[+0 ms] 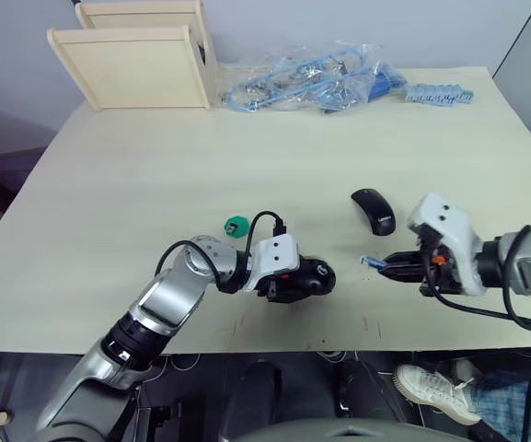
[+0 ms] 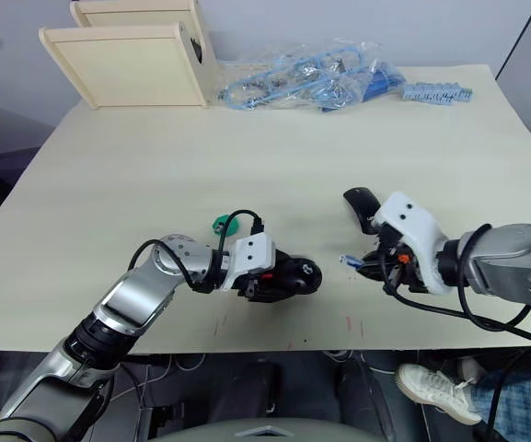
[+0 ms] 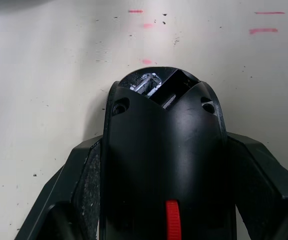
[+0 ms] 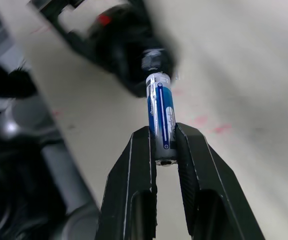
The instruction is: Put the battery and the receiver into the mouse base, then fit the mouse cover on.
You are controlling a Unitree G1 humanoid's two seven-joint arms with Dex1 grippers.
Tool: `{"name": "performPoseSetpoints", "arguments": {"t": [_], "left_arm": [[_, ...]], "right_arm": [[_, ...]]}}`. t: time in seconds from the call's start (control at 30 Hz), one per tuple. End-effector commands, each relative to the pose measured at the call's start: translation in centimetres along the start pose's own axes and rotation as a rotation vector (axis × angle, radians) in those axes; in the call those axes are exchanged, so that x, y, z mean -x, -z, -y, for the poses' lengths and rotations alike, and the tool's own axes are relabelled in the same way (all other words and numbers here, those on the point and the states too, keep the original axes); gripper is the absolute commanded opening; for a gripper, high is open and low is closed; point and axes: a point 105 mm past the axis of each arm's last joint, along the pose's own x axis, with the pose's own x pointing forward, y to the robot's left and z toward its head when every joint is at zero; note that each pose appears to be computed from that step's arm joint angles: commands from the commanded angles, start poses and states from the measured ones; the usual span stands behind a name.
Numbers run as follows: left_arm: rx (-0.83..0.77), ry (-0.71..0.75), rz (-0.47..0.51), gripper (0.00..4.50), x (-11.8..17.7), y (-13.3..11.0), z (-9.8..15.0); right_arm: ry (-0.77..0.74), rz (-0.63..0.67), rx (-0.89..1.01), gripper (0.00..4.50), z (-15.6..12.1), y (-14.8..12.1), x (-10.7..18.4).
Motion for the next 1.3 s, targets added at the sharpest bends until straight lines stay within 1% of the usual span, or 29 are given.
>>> {"name": "performPoseSetpoints", "arguments": {"t": [0.03,0.17,0.4,0.67,0.9,1.3], "left_arm": [[0.013,0.046,-0.020,2.94,-0.3,0.5,1.0],[0.015,0.050,-0.021,2.94,-0.3,0.6,1.0],[0.020,0.056,-0.024,2.94,-0.4,0.5,1.3],[0.023,0.056,-0.031,2.94,-0.4,0.5,1.3],[0.025,0.054,-0.034,2.94,-0.4,0.5,1.3],[0.027,0.055,-0.034,2.94,-0.4,0.4,1.4]], "right_arm": [[-0.022,-0.006,-0.011,0.07,-0.4,-0.5,-0.3],[-0.025,-0.055,-0.047,0.07,-0.2,-0.3,-2.0],[-0.006,-0.079,-0.143,0.07,0.2,-0.5,-4.4],[-0.008,-0.071,-0.231,0.07,-0.4,-1.2,-5.8],[-0.001,-0.080,-0.284,0.07,-1.0,-1.6,-6.4],[0.014,-0.108,-0.344,0.07,-1.2,-1.2,-8.2]]}}
